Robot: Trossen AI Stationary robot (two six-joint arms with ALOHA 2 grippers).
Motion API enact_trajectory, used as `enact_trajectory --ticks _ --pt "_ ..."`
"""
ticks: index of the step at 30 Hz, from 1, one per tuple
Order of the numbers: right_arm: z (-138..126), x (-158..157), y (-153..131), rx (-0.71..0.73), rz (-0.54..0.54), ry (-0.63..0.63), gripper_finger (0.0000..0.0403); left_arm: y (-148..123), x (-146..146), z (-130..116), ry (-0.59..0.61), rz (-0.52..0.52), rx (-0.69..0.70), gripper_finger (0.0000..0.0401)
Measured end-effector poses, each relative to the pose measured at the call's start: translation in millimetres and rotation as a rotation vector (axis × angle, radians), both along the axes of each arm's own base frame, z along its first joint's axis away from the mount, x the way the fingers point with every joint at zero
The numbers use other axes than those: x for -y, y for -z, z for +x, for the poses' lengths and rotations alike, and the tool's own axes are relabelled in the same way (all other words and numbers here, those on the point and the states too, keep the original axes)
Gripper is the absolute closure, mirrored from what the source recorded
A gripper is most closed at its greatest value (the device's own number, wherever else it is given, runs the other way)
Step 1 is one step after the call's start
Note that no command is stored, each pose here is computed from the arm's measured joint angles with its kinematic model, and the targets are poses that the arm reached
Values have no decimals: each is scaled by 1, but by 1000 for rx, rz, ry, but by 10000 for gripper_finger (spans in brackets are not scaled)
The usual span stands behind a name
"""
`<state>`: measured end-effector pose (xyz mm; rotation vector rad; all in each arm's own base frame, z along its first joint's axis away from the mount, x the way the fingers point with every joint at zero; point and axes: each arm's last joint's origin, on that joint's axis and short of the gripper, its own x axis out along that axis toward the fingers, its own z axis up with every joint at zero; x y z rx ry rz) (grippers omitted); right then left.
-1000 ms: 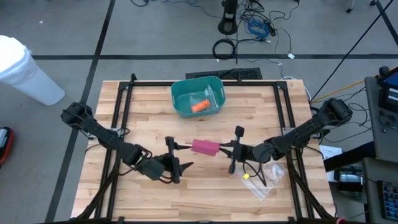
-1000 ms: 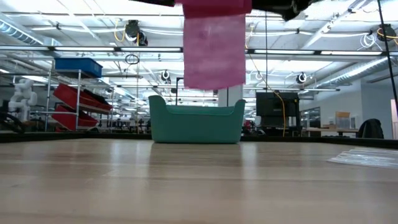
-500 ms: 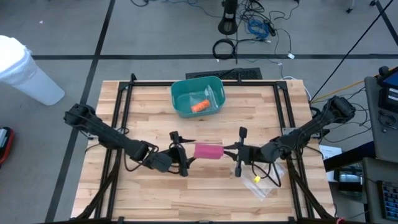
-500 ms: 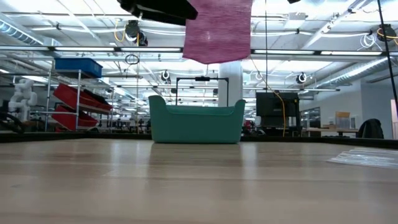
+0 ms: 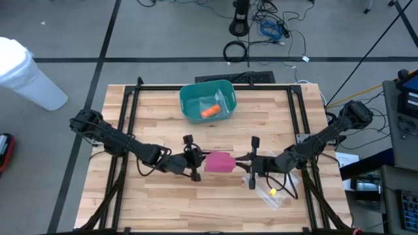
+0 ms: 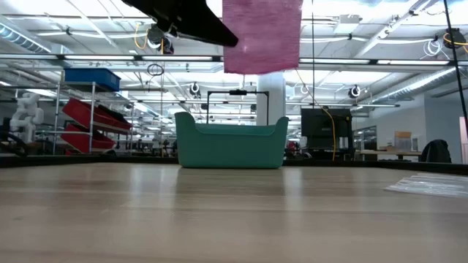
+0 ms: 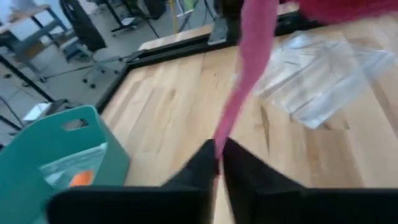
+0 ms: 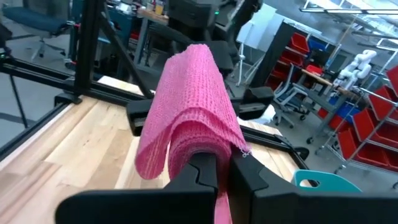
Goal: Roll bandage
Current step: Roll the pink bandage
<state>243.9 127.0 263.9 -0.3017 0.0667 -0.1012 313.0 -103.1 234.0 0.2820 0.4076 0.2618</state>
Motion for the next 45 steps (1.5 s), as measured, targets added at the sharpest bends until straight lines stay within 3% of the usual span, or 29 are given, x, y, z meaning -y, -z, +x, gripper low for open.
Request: enact_trajectory --ticks 4,6,9,15,23,30,37,45 --pt "-2 -4 4 -34 12 -63 402 1 -5 0 -60 14 -1 395" --pt "-2 -5 8 -75 36 -123 402 -2 -7 -1 -125 97 10 397" --pt "0 -4 16 -135 64 -116 402 -16 -5 -2 -190 218 65 398" --pt "5 1 29 -211 85 -73 402 -57 6 -11 -98 268 273 399" --pt "16 11 40 -237 129 -6 398 -77 27 -22 261 131 449 400" --pt "24 30 44 -210 157 193 401 -90 56 -34 492 -4 527 401" --pt "30 40 38 -146 163 236 401 -74 79 -40 561 -78 426 401" --pt "29 40 34 -126 148 224 401 -53 96 -42 559 -44 316 401"
